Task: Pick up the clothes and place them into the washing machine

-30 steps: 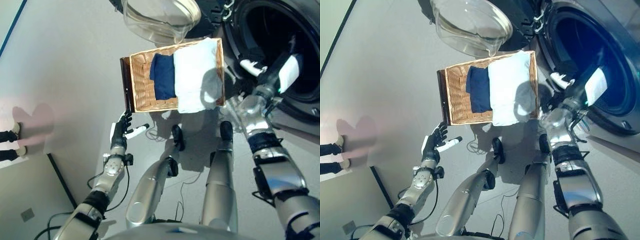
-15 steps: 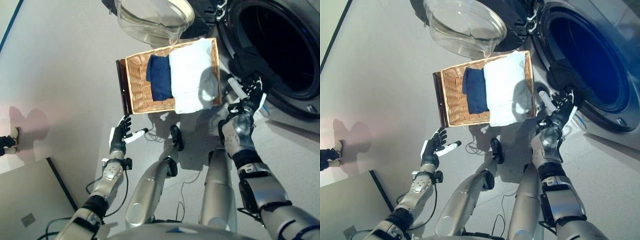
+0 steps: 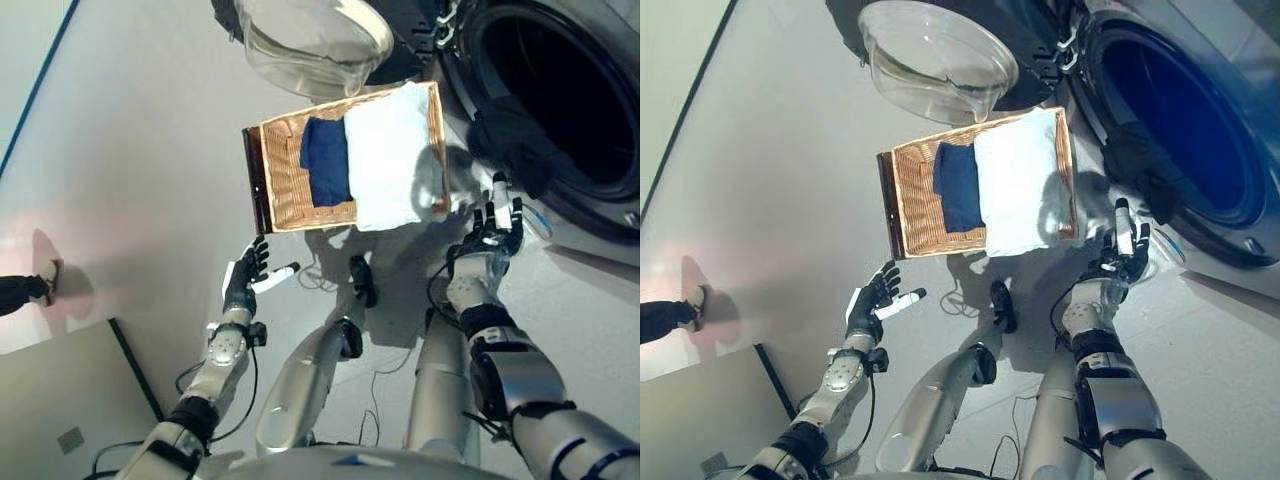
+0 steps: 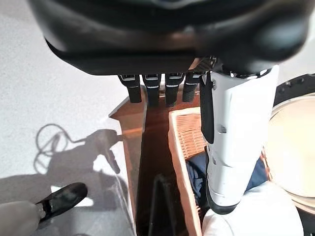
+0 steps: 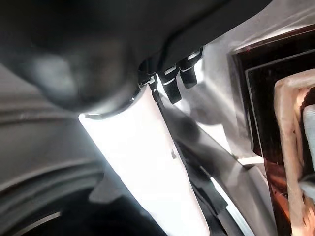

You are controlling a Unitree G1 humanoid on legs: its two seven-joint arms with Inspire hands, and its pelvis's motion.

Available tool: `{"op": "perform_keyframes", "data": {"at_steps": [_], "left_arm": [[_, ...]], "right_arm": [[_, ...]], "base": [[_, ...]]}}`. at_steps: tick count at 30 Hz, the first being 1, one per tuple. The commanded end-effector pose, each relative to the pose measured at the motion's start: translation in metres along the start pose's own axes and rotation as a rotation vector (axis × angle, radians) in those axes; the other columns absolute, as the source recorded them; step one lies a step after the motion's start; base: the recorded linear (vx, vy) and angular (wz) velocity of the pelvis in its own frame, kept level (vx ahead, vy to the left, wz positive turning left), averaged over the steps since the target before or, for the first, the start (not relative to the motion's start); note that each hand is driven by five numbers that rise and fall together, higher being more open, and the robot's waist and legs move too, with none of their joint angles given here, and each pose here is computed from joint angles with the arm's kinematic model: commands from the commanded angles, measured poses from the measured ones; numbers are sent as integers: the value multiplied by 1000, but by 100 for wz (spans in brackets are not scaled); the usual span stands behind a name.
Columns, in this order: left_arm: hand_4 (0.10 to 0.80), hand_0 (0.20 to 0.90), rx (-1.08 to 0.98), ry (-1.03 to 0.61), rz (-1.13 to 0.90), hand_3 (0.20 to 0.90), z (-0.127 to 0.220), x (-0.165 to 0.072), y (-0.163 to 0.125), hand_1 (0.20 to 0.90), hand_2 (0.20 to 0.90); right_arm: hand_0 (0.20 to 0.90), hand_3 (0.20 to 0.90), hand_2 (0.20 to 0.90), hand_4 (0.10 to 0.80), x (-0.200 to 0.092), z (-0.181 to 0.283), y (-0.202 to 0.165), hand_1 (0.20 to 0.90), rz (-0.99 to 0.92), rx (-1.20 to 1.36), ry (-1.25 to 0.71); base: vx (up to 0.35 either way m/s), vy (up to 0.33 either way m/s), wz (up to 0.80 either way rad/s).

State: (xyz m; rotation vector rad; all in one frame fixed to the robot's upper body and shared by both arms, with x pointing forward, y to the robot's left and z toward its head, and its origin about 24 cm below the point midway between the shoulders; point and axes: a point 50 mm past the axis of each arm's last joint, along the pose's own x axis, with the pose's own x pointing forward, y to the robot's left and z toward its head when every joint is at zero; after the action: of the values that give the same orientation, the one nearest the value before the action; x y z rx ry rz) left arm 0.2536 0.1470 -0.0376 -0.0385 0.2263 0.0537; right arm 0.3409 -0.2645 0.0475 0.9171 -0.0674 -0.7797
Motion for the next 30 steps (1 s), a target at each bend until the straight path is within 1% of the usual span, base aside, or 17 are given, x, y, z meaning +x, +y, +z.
{"op": "perform_keyframes", "data": {"at_steps": [1, 5, 12, 13, 20, 22, 26, 27, 28, 30], "left_arm": [[800, 900, -14, -27, 17, 900, 0, -5, 7, 900, 900], [800, 900, -23, -45, 12, 900, 5, -4, 8, 900, 900], [800, 900, -46, -62, 38, 900, 10, -4, 14, 900, 900], [800, 900, -50, -71, 46, 900, 12, -4, 16, 900, 900], [800, 900, -66, -90, 61, 900, 17, -3, 21, 900, 900], [800, 900, -71, -103, 54, 900, 20, -3, 21, 900, 900], [800, 900, -78, -118, 38, 900, 24, -3, 19, 900, 900], [800, 900, -78, -125, 34, 900, 25, -3, 19, 900, 900], [800, 900, -79, -126, 33, 900, 26, -2, 18, 900, 900], [800, 900, -76, -125, 29, 900, 25, -2, 19, 900, 900]], "right_arm": [[900, 900, 900, 800, 3, 18, 19, 900, 60, 96, -86], [900, 900, 900, 800, 7, 27, 28, 900, 78, 65, -101], [900, 900, 900, 800, 12, 56, 57, 900, 129, 62, -173], [900, 900, 900, 800, 13, 64, 65, 900, 139, 73, -192], [900, 900, 900, 800, 14, 91, 89, 900, 159, 123, -262], [900, 900, 900, 800, 14, 107, 101, 900, 175, 118, -300], [900, 900, 900, 800, 14, 125, 112, 900, 192, 119, -337], [900, 900, 900, 800, 13, 137, 121, 900, 208, 118, -360], [900, 900, 900, 800, 13, 137, 121, 900, 209, 118, -361], [900, 900, 900, 800, 11, 154, 131, 900, 229, 110, -398]], "base": [[0, 0, 0], [0, 0, 0], [-11, -20, 2], [-17, -35, 1], [-11, -35, 0], [-12, -38, 6], [-5, -30, 11], [1, -23, 6], [1, -22, 3], [0, 0, 0]]}}
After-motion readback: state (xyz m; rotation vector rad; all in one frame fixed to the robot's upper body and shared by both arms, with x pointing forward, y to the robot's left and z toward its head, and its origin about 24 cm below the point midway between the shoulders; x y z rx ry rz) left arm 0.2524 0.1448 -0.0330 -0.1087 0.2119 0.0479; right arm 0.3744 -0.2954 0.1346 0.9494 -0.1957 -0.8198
